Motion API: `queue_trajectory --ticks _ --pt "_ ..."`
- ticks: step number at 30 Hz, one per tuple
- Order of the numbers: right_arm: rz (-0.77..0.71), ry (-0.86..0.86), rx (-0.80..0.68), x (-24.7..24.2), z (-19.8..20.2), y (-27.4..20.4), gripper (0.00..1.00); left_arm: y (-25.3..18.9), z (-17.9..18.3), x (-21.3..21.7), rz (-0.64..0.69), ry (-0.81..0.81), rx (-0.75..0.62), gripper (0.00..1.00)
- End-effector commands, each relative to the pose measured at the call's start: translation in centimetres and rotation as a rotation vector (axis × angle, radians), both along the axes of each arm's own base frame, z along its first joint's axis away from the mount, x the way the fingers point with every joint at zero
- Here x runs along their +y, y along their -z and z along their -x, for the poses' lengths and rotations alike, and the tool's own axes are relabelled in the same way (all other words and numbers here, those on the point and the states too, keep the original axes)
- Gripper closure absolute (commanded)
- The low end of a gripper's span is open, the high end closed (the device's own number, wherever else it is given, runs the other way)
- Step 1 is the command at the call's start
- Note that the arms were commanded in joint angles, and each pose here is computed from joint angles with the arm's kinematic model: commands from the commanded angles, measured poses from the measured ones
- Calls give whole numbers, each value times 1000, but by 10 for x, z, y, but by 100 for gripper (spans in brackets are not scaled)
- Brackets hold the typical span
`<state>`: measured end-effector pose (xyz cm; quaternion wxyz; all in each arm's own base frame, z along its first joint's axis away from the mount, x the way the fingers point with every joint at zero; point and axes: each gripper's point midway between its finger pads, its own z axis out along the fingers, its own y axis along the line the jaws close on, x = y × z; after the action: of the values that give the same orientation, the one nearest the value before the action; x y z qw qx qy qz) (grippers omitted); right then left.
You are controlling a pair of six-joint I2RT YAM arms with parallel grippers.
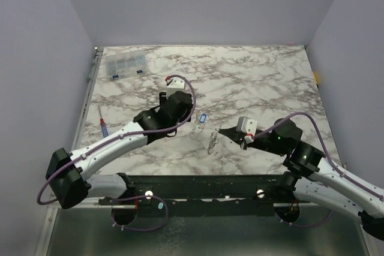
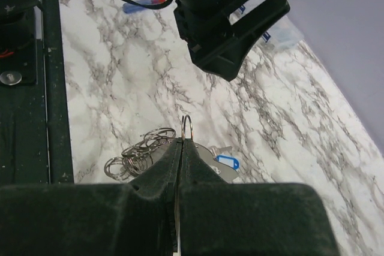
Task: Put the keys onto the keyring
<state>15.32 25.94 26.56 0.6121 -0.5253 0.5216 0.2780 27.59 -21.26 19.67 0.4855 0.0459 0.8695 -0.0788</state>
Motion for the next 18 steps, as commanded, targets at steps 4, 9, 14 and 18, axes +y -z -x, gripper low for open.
queue_trajectory --ticks 4,9,14,18 --pt "16 64 54 -13 0 4 100 35 -18 -21 -147 76 64 37" --pt "23 114 64 -23 -2 3 99 47 -33 -50 -166 153 94 37" --pt "17 134 84 -29 -1 2 99 59 -47 -73 -182 210 101 37" --pt "31 137 80 -33 1 4 99 66 -46 -88 -196 303 115 40"
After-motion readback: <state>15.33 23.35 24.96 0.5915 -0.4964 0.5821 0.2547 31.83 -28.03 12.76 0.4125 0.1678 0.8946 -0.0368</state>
